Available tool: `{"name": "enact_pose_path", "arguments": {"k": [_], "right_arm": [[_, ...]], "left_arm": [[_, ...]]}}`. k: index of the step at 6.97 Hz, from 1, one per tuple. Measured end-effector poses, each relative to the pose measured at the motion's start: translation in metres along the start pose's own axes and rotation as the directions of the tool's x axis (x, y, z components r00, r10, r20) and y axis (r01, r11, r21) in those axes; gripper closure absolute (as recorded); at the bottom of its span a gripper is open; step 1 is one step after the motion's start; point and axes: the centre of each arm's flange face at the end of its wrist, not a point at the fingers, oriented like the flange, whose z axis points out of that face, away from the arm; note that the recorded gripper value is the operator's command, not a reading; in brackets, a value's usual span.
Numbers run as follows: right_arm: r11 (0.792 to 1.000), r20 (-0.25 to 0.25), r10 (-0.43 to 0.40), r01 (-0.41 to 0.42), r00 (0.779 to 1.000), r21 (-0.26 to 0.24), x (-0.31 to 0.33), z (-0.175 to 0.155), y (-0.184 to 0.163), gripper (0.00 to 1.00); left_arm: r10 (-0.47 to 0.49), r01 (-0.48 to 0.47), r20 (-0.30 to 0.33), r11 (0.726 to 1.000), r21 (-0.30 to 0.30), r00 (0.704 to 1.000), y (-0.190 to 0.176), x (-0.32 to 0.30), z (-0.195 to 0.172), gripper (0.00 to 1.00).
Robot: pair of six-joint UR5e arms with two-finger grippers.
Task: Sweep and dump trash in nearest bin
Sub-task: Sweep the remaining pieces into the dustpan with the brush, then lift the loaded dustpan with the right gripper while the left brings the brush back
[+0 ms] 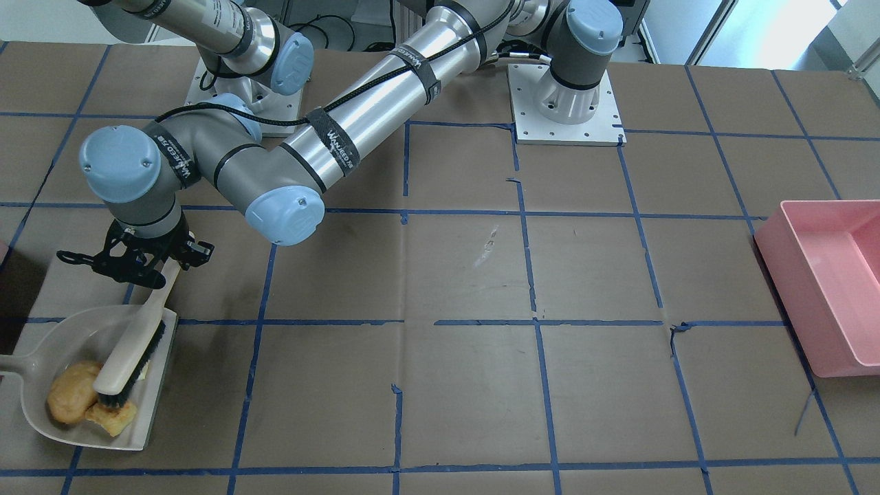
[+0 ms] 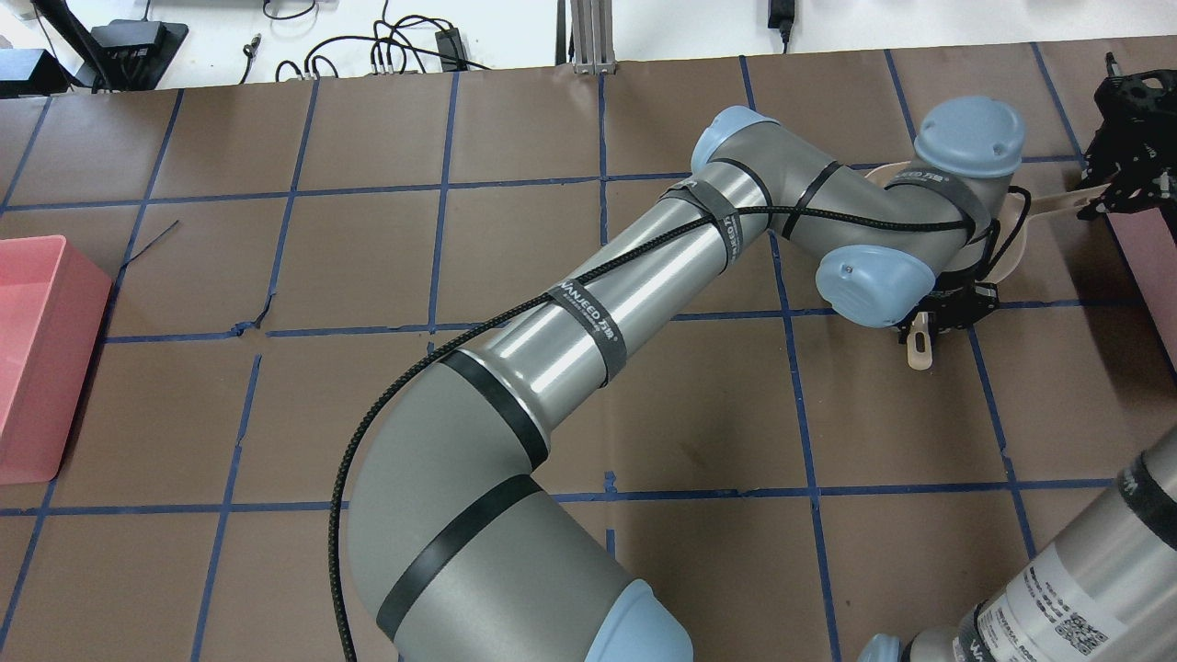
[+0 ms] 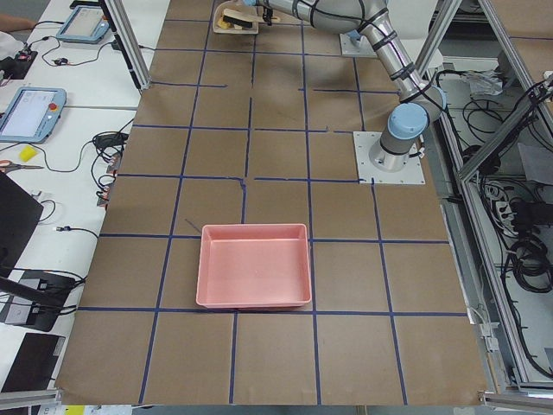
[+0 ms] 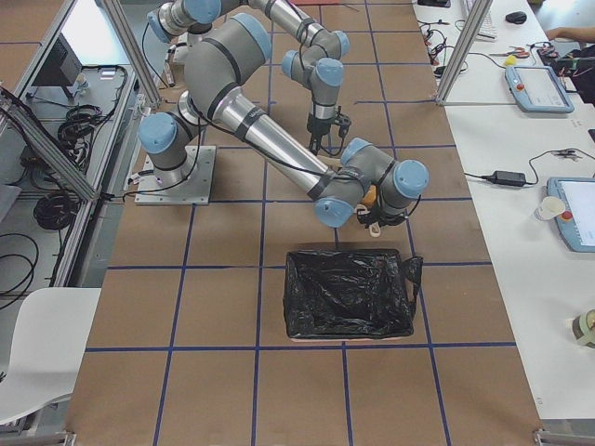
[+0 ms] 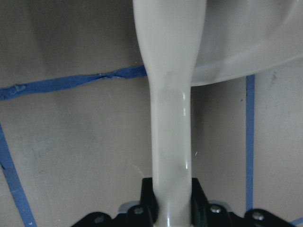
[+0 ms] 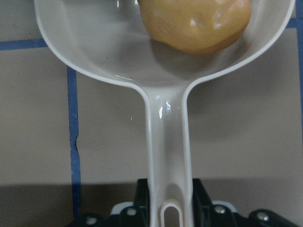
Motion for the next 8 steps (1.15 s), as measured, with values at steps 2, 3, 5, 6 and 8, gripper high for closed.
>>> {"name": "enact_pose_path", "arguments": {"k": [2, 3, 5, 6, 8], "right_arm": [[1.0, -0.005, 0.003, -0.003, 1.0, 0.014, 0.0, 0.001, 0.001, 1.0], [0.999, -0.003, 0.01, -0.01, 1.0, 0.034, -0.001, 0.001, 0.002, 1.0], [0.99, 0.013, 0.074, -0.075, 0.997, 0.121, -0.02, -0.004, 0.032, 1.0], [0.977, 0.017, 0.119, -0.12, 0.993, 0.174, -0.035, -0.012, 0.051, 1.0], [0.951, -0.02, 0.203, -0.193, 0.979, 0.243, -0.072, -0.06, 0.079, 1.0]], "left_arm": [[0.103, -0.104, 0.023, 0.994, 0.044, 0.994, 0.01, 0.019, -0.011, 0.97], [0.105, -0.107, 0.024, 0.993, 0.058, 0.994, 0.013, 0.022, -0.023, 0.97], [-0.001, 0.001, 0.009, 0.999, 0.051, 1.0, -0.009, -0.032, -0.081, 0.96], [-0.082, 0.082, 0.013, 0.996, 0.029, 0.997, -0.019, -0.084, -0.12, 0.96], [-0.224, 0.225, 0.045, 0.974, -0.023, 0.974, 0.016, -0.185, -0.19, 0.96]]}}
